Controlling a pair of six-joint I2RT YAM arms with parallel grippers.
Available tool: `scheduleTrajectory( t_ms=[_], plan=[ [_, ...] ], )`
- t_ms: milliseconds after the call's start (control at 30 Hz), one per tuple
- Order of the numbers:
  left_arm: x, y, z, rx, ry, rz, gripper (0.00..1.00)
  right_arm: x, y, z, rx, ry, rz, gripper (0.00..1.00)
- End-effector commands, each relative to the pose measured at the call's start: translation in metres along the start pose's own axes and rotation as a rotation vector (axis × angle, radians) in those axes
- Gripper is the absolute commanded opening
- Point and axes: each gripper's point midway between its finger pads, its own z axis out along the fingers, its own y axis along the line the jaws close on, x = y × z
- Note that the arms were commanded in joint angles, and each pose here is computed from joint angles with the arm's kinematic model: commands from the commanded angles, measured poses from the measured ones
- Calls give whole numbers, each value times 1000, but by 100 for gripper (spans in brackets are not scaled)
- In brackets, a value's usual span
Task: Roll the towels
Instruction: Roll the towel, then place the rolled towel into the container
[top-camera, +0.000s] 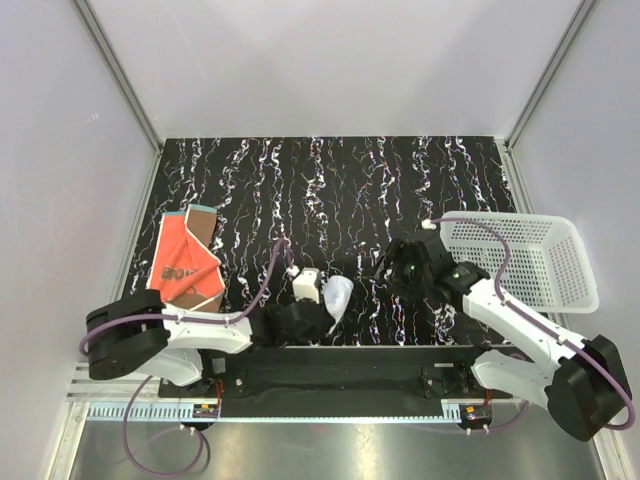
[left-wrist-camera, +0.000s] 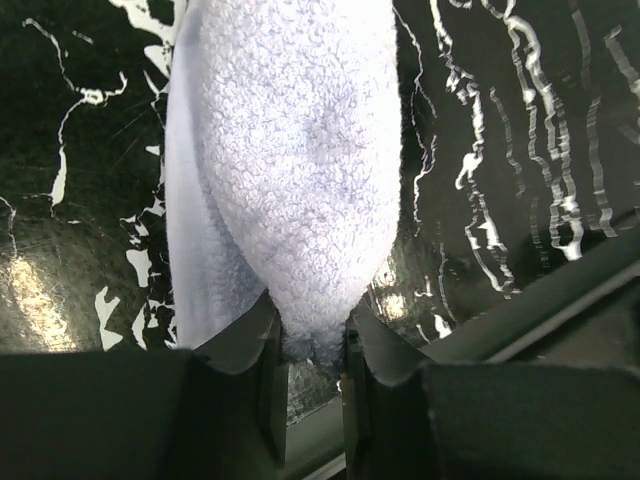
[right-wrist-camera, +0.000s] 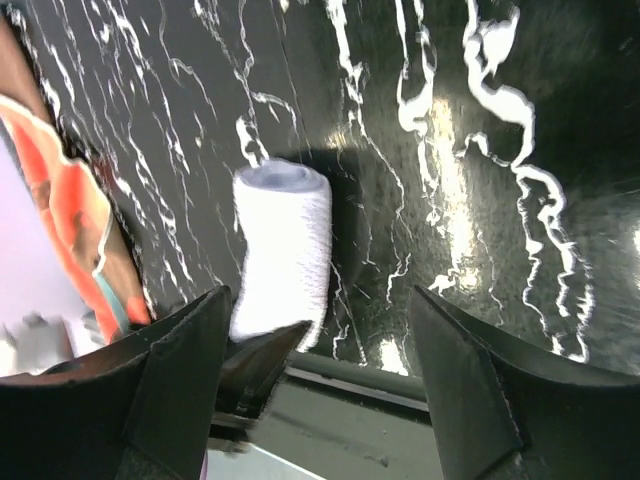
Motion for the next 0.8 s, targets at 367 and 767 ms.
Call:
scheduleTrajectory(
  t_ms=[367,767],
  plan=[
    [23,41,-12,78,60,-329,0,58,38,64,-305,102,-39,80],
    [30,55,-8,113,93,-448,0,89,43,93,-360,157,-71,79]
  ],
)
